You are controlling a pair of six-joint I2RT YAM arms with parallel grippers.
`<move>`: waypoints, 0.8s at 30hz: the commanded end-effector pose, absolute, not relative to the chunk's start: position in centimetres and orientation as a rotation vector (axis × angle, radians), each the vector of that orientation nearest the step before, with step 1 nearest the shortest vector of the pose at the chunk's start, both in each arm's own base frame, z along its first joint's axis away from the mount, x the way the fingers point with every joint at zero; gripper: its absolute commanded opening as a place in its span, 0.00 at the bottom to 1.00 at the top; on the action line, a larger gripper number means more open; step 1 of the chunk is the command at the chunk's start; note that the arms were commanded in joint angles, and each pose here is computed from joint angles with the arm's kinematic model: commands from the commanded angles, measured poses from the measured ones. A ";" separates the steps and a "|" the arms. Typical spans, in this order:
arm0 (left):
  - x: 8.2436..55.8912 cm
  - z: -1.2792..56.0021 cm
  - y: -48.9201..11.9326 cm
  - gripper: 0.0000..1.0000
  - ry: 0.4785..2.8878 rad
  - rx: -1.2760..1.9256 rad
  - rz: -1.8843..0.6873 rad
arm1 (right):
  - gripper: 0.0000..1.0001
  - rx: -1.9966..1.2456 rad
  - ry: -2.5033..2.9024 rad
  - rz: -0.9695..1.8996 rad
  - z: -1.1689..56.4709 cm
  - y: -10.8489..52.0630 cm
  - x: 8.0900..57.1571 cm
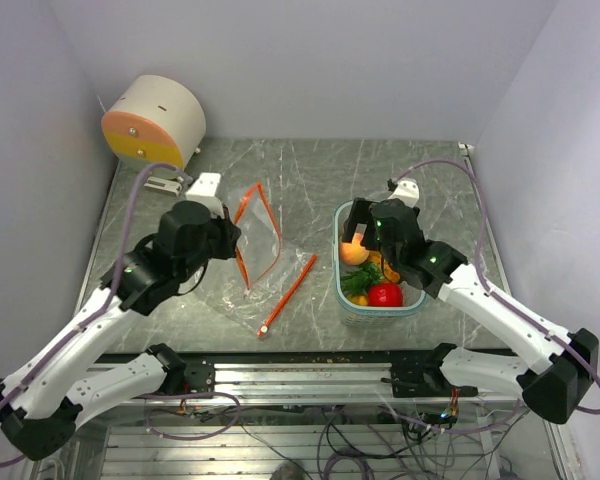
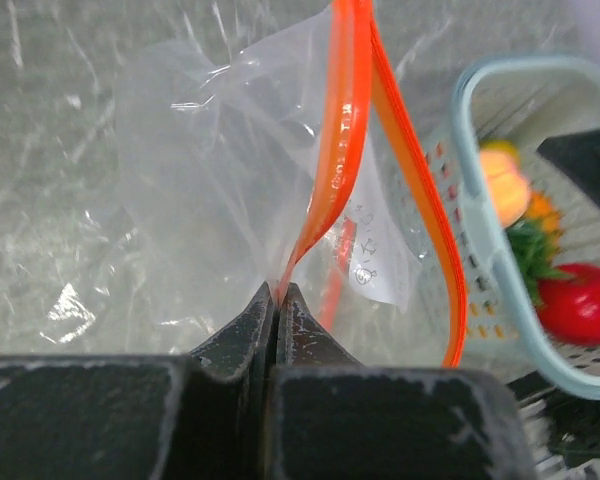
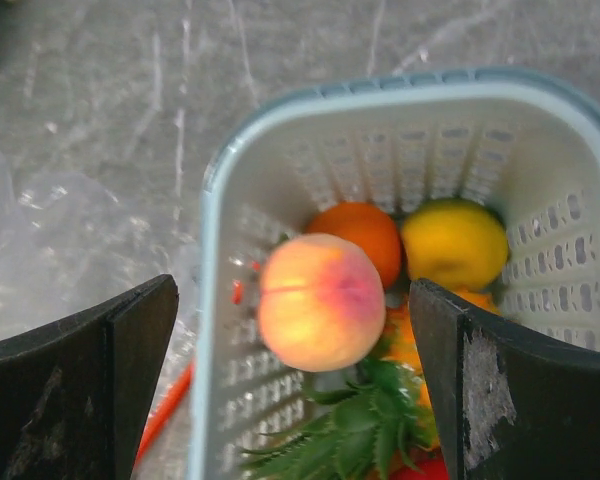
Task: Place the food in the zip-top bag and seal the zipper
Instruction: Open the zipper of the food storage bag at the center of the board, then pick up the fake fruit from the bin.
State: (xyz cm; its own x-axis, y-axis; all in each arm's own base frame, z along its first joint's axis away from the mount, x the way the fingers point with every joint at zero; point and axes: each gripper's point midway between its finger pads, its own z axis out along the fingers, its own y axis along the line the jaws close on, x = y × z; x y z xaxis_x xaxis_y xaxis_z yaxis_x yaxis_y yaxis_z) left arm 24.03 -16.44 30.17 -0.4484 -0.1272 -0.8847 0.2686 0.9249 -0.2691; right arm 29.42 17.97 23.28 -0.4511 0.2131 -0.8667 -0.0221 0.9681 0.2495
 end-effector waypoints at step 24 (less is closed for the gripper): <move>25.8 20.7 -21.5 0.07 2.142 0.190 -0.541 | 0.62 -0.031 2.275 0.428 12.3 17.9 30.8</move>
